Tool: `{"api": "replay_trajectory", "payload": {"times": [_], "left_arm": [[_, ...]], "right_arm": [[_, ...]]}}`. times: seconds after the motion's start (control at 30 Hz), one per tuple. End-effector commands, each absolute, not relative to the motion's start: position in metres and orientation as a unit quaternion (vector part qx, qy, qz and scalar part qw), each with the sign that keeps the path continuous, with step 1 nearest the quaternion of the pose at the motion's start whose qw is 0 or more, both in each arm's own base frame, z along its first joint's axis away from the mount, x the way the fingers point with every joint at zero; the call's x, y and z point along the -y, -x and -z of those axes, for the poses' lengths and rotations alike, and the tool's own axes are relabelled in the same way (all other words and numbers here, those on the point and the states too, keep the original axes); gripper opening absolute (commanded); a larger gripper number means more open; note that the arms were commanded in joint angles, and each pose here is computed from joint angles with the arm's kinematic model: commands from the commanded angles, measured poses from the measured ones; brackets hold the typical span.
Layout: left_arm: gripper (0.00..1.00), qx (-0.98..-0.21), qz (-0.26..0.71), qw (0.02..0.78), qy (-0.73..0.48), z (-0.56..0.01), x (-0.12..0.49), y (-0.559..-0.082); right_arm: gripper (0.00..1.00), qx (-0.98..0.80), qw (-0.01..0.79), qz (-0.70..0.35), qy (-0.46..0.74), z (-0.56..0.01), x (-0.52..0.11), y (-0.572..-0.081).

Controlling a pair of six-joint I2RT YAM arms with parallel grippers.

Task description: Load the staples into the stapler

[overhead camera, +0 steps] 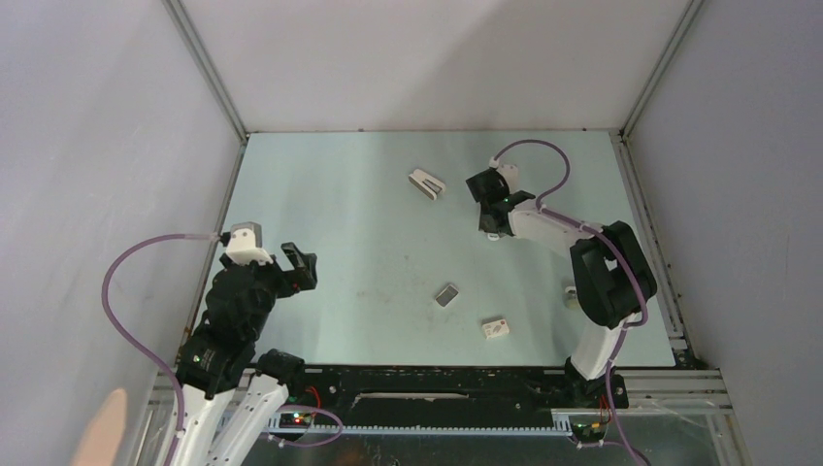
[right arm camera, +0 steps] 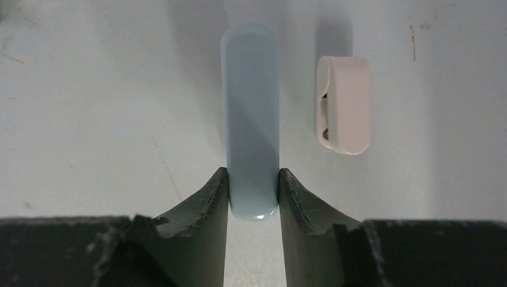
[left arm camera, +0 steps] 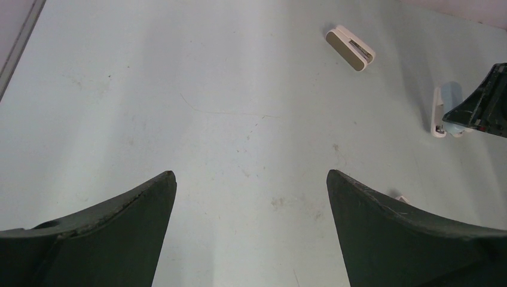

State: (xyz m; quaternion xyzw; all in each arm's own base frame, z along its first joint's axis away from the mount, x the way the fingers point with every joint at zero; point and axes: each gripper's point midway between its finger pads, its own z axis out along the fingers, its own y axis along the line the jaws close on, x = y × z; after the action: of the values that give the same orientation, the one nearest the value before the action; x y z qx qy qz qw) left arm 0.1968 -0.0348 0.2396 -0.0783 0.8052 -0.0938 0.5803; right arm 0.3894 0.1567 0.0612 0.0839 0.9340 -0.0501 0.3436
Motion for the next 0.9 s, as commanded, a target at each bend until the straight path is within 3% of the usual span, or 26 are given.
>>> {"api": "replay_trajectory", "payload": {"times": [0.0,0.27,0.6,0.87], "left_arm": [[1.00,-0.807,0.092,0.580,0.070,-0.239,0.036,-0.202],[1.00,-0.802,0.093,0.586,0.072,-0.241,0.035,-0.200],[1.00,-0.802,0.094,0.586,0.073,-0.241,0.035,-0.200],[1.00,-0.799,0.096,0.589,0.074,-0.243,0.035,-0.199]], "right_arm": [[0.04,-0.926,0.366,0.032,-0.084,-0.074,-0.153,-0.402],[0.11,-0.933,0.348,0.033,-0.087,-0.062,-0.146,-0.403],[0.60,-0.927,0.363,0.008,-0.092,-0.080,-0.149,-0.397],[0.78,-0.904,0.415,-0.017,-0.105,-0.133,-0.138,-0.381]]}}
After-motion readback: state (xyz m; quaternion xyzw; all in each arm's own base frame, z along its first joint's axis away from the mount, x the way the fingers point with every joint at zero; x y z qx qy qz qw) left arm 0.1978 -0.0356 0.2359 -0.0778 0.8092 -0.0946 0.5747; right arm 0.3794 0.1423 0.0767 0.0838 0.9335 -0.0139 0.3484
